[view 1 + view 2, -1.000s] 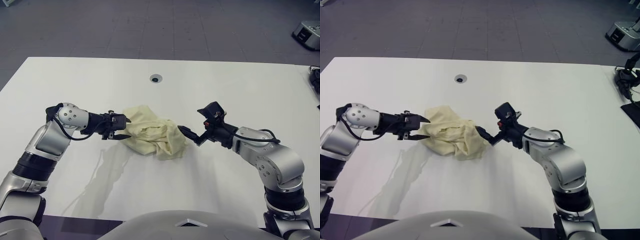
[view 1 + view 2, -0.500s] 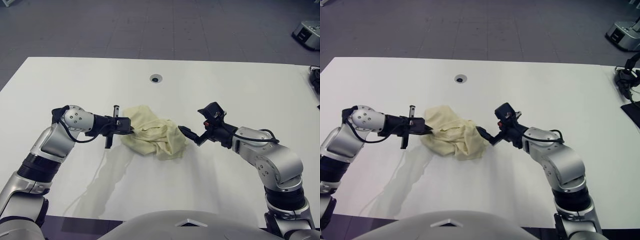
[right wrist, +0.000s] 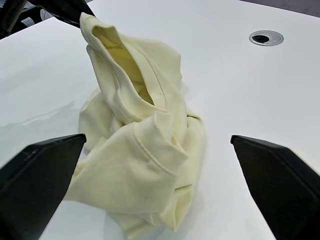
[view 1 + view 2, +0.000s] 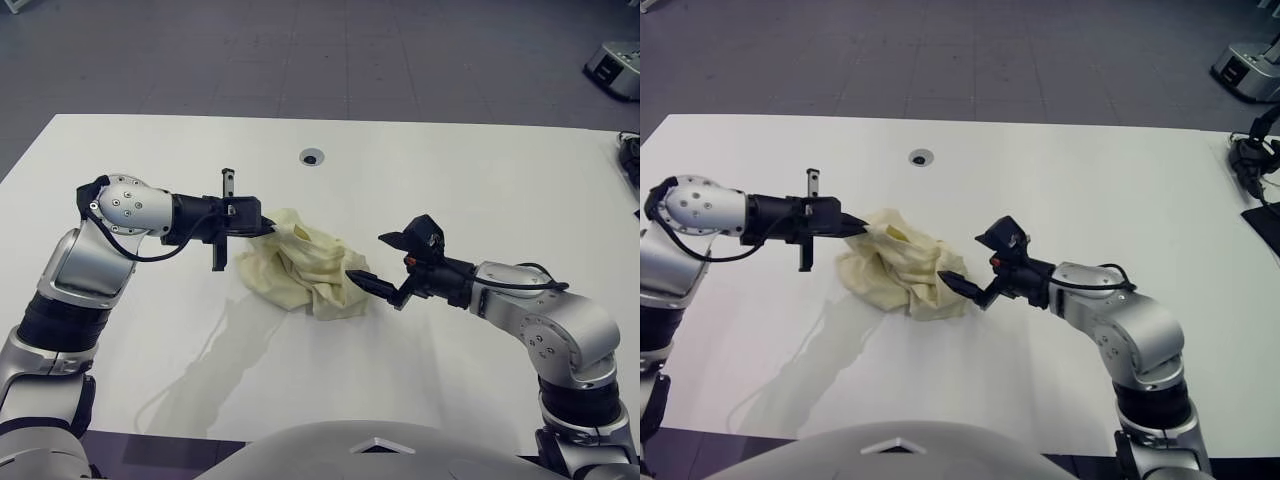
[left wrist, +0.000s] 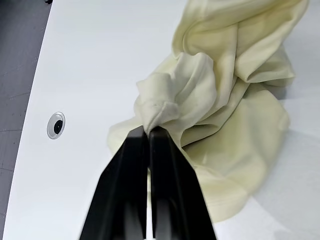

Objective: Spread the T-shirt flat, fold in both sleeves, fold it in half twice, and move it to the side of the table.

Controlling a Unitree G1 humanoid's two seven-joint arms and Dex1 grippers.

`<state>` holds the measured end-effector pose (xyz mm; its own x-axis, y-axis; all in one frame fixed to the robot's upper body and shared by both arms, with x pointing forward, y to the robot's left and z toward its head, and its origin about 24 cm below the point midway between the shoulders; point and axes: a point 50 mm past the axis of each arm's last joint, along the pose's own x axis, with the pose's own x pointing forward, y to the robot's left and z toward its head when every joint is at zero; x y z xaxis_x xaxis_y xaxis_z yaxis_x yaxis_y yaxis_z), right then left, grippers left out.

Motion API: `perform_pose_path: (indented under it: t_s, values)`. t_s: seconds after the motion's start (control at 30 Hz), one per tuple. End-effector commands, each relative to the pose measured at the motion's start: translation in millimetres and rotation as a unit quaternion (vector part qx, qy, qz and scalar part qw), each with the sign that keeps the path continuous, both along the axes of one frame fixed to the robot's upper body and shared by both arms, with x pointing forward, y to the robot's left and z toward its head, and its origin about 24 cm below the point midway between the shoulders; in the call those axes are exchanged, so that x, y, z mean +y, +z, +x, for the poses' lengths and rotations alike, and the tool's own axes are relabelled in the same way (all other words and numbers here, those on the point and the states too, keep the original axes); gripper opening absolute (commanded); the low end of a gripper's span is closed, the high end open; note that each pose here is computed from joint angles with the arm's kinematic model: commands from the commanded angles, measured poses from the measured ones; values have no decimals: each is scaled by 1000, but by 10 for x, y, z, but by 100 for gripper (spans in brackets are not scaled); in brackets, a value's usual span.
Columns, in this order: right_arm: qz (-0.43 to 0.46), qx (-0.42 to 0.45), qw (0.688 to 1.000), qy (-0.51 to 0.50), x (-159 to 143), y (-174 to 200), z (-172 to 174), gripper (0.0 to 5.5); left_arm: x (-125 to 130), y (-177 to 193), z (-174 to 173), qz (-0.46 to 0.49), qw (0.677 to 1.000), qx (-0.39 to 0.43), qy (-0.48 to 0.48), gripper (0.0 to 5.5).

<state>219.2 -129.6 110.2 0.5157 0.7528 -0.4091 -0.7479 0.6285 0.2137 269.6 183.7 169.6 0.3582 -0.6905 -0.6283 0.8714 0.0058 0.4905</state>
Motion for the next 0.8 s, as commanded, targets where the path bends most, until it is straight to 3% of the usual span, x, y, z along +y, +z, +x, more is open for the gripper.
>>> perform_pose_path:
  t_s: [0.03,0.23,0.8]
  values:
    - [1,40,999,-20,13,-202,47,540,0,132,-2,7,1000,-16,-7,2]
    - [2,80,996,-29,-2,-373,-25,460,11,193,28,12,1000,-26,-7,0]
    - [7,53,999,-5,26,-205,-63,183,53,142,23,24,999,-21,4,0]
